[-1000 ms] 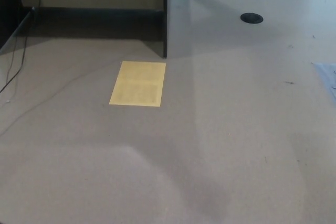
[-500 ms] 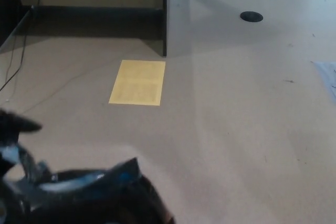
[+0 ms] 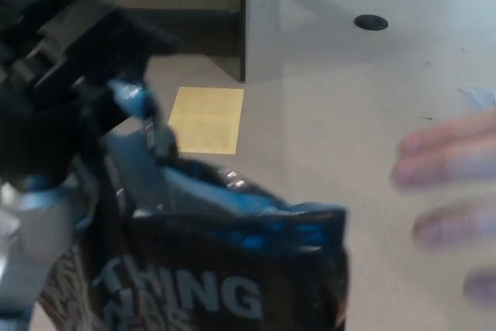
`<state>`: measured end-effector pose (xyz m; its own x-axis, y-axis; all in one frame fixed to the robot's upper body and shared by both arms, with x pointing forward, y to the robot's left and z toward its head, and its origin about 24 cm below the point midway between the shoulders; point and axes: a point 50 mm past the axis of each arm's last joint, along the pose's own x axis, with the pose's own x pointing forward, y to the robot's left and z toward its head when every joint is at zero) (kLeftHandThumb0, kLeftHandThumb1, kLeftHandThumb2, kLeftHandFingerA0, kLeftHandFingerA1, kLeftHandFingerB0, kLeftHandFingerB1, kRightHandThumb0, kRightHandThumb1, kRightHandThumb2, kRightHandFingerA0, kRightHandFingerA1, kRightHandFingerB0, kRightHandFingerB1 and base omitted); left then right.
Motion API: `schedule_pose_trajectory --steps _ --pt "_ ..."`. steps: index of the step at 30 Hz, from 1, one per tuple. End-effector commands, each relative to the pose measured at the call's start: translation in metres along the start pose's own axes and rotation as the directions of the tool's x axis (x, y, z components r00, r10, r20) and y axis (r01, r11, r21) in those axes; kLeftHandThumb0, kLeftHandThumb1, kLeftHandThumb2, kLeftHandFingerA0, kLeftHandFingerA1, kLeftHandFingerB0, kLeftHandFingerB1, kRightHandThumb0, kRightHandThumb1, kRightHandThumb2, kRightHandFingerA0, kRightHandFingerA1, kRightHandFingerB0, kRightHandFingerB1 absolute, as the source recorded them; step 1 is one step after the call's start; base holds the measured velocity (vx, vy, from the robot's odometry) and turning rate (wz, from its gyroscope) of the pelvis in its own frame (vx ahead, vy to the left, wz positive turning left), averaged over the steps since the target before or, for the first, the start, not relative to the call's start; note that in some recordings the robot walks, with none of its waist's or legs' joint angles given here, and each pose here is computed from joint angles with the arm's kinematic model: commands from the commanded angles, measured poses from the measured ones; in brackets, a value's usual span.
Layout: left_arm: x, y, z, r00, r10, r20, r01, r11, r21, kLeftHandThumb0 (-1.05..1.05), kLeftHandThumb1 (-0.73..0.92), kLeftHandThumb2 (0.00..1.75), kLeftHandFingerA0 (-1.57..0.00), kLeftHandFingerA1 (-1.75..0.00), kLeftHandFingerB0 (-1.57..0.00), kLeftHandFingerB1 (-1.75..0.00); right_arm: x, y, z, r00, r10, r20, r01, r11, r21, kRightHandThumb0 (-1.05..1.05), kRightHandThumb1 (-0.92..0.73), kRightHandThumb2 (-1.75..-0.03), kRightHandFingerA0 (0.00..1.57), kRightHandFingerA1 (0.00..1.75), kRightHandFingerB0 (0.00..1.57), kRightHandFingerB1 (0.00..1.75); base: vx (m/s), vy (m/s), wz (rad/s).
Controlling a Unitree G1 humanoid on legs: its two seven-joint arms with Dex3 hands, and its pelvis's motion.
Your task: A person is holding a plastic bag and the robot extends its left hand to grab the bag by hooking its thumb into the holes at the top and brings its hand down by its side. Then it extends its arm again to hand the plastic bag back to the person.
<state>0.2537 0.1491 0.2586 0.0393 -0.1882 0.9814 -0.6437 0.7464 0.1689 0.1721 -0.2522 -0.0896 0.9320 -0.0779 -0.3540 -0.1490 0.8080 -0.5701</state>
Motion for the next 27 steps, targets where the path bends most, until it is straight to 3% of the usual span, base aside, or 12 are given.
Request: schedule_pose_trajectory --steps 1,2,6,9,10,18,19,21,22,23,26,27 --pt "0.03 -0.021 0.006 1.0 -0.009 0.005 0.009 1.0 0.03 -0.11 0.57 0.99 -0.96 -1.6 -0.8 -1.18 0.002 -0.009 0.0 1.0 -0.021 -0.003 0.021 1.0 -0.01 -0.24 -0.62 -0.59 0.88 0.54 0.72 0.49 0.0 0.0 0.0" --pt "0.045 -0.032 0.012 0.999 0.016 0.045 -0.017 0.999 0.027 -0.22 0.59 0.62 -0.94 -1.67 -0.75 -1.16 0.003 -0.01 0.0 1.0 -0.019 0.001 0.019 1.0 -0.004 -0.23 -0.62 -0.58 0.88 0.56 0.71 0.5 0.0 0.0 0.0" --pt "0.066 -0.045 0.022 0.996 0.022 0.092 -0.027 0.998 0.049 -0.12 0.55 0.83 -0.93 -1.71 -0.69 -1.23 0.004 -0.01 0.002 1.0 -0.02 0.009 0.02 1.0 -0.013 -0.24 -0.61 -0.58 0.89 0.56 0.71 0.5 0.0 0.0 0.0" --pt "0.079 -0.054 0.033 0.993 0.043 0.113 -0.041 0.999 -0.023 -0.1 0.52 0.97 -1.09 -1.61 -0.83 -1.21 0.004 -0.011 0.002 1.0 -0.022 0.013 0.022 1.0 -0.019 -0.26 -0.62 -0.58 0.9 0.55 0.71 0.49 0.0 0.0 0.0" --pt "0.081 -0.055 0.035 0.992 0.052 0.119 -0.049 0.999 -0.022 -0.13 0.59 0.95 -1.01 -1.69 -0.73 -1.23 0.004 -0.012 0.003 1.0 -0.023 0.013 0.023 1.0 -0.014 -0.24 -0.61 -0.58 0.9 0.56 0.72 0.5 0.0 0.0 0.0" --pt "0.1 -0.056 0.058 0.975 0.126 0.182 -0.121 0.992 -0.041 -0.17 0.52 0.91 -1.1 -1.62 -0.8 -1.19 0.006 -0.013 0.003 1.0 -0.011 0.008 0.011 1.0 -0.02 -0.25 -0.63 -0.57 0.91 0.55 0.71 0.48 0.0 0.0 0.0" --pt "0.102 -0.055 0.061 0.973 0.134 0.187 -0.127 0.991 -0.047 -0.17 0.53 0.89 -1.08 -1.63 -0.79 -1.2 0.006 -0.012 0.003 1.0 -0.006 0.008 0.006 1.0 -0.022 -0.29 -0.51 -0.83 0.87 0.72 0.65 0.63 0.0 0.0 0.0" --pt "0.103 -0.055 0.065 0.972 0.135 0.193 -0.129 0.991 -0.046 -0.23 0.56 0.87 -1.04 -1.64 -0.78 -1.2 0.005 -0.011 0.002 1.0 -0.003 0.009 0.003 1.0 -0.024 -0.3 -0.51 -0.83 0.88 0.72 0.66 0.63 0.0 0.0 0.0" --pt "0.102 -0.055 0.067 0.977 0.114 0.183 -0.107 0.993 -0.047 -0.2 0.63 0.81 -1.08 -1.66 -0.85 -0.97 0.005 -0.011 0.002 1.0 0.001 0.007 0.0 1.0 -0.031 -0.31 -0.52 -0.84 0.88 0.72 0.67 0.63 0.0 0.0 0.0" --pt "0.101 -0.056 0.068 0.982 0.087 0.169 -0.08 0.996 -0.048 -0.2 0.63 0.81 -1.08 -1.66 -0.85 -0.97 0.005 -0.011 0.002 1.0 0.004 0.005 -0.004 0.999 -0.038 -0.31 -0.52 -0.84 0.88 0.72 0.67 0.63 0.0 0.0 0.0" --pt "0.096 -0.057 0.069 0.99 -0.052 0.13 0.062 0.996 -0.067 -0.26 0.72 0.62 -1.08 -1.39 -0.78 -0.64 0.003 -0.009 0.001 1.0 0.002 0.009 -0.002 1.0 -0.024 -0.32 -0.51 -0.81 0.88 0.72 0.69 0.64 0.0 0.0 0.0" --pt "0.092 -0.059 0.069 0.988 -0.117 0.103 0.127 0.987 -0.096 -0.26 0.72 0.62 -1.12 -1.0 -0.71 -0.46 0.003 -0.009 0.001 1.0 0.004 0.011 -0.004 1.0 -0.026 -0.32 -0.51 -0.82 0.88 0.72 0.69 0.64 0.0 0.0 0.0"
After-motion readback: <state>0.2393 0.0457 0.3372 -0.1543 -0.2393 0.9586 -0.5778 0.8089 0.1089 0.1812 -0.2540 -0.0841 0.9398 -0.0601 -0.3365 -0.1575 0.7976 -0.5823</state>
